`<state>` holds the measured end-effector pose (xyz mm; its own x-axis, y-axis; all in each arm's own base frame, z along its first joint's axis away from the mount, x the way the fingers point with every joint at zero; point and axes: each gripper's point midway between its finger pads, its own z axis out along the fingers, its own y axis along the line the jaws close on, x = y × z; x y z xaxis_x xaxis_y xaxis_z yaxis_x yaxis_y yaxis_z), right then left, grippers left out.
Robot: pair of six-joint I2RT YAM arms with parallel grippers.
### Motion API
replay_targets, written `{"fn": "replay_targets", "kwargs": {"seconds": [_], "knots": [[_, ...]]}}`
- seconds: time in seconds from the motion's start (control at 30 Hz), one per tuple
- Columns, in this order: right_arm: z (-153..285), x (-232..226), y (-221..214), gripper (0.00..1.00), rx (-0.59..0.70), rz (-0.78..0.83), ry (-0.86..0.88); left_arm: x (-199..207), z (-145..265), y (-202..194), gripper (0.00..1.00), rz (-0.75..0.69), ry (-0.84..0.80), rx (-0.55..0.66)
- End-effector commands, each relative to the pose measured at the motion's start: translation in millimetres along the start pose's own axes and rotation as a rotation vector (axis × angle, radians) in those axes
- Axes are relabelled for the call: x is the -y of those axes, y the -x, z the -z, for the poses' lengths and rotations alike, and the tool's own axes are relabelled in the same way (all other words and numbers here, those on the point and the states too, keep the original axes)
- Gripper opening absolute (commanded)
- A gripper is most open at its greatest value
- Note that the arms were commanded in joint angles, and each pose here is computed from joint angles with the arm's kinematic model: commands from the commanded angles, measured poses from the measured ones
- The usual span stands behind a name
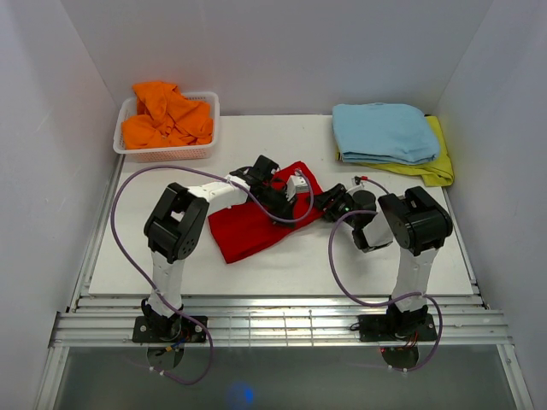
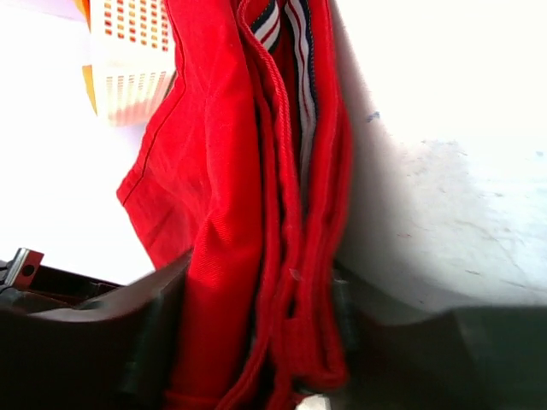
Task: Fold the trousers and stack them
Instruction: Neatly place the folded trousers to the corner
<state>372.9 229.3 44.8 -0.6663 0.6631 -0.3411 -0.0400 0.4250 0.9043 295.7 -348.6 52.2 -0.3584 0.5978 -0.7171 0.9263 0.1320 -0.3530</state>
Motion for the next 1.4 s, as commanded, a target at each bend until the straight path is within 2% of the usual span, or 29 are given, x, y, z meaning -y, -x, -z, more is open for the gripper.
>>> {"fn": "replay_targets", "kwargs": {"seconds": [0.0,0.03,0.07,0.13,0.17,0.23,0.3,0.33,0.47,0.57,0.67,0.8,0.9,1.07,1.17,1.37], "knots": [[-8.2,-35.6,12.2,0.49,0.027,0.11,0.139,35.5,2.2,3.7,0.0,-0.005,-0.119,0.011],[-6.3,-38.7,13.8,0.44,0.033,0.123,0.142,36.7,4.3,4.8,0.0,-0.01,-0.115,0.012],[-3.8,-37.0,12.8,0.3,0.034,0.133,0.135,37.4,5.3,5.0,0.0,-0.014,-0.113,0.014],[0.3,-43.6,17.5,0.15,0.055,0.153,0.139,37.9,8.1,4.8,0.0,-0.008,-0.098,0.01],[2.0,-48.3,18.5,0.08,0.059,0.161,0.15,35.7,10.4,3.9,0.1,-0.001,-0.075,0.003],[5.1,-69.9,27.5,0.08,0.079,0.192,0.203,34.2,17.7,1.4,0.3,0.028,-0.047,0.004],[6.1,-98.8,42.1,0.08,0.115,0.245,0.269,33.5,38.7,14.6,0.36,0.021,-0.008,0.054],[5.5,-105.3,47.9,0.08,0.131,0.258,0.274,33.6,46.7,18.5,0.43,0.037,0.01,0.068],[-3.2,-138.6,72.0,0.08,0.186,0.439,0.327,26.8,86.5,31.7,0.54,0.044,0.135,0.119],[-11.6,-158.9,93.0,0.08,0.225,0.552,0.358,16.8,113.3,36.5,0.58,0.056,0.254,0.137],[-14.5,-173.2,109.0,0.08,0.276,0.75,0.39,9.6,131.4,29.5,0.59,0.093,0.331,0.122],[-22.4,-180.0,150.9,0.08,0.315,0.864,0.366,13.2,148.4,7.4,0.77,0.169,0.368,0.079],[-21.4,-181.5,165.6,0.08,0.31,0.894,0.36,18.6,159.2,-6.8,0.78,0.199,0.382,0.056],[-24.5,-136.8,154.8,0.08,0.109,0.869,0.286,30.7,182.1,-15.4,0.8,0.202,0.429,0.043],[-25.3,-124.2,165.1,0.08,0.081,0.939,0.191,37.3,192.2,-12.1,0.8,0.206,0.449,0.054],[-26.2,-177.6,238.4,0.08,0.26,0.982,0.17,41.5,193.9,-18.1,0.8,0.213,0.46,0.059]]}}
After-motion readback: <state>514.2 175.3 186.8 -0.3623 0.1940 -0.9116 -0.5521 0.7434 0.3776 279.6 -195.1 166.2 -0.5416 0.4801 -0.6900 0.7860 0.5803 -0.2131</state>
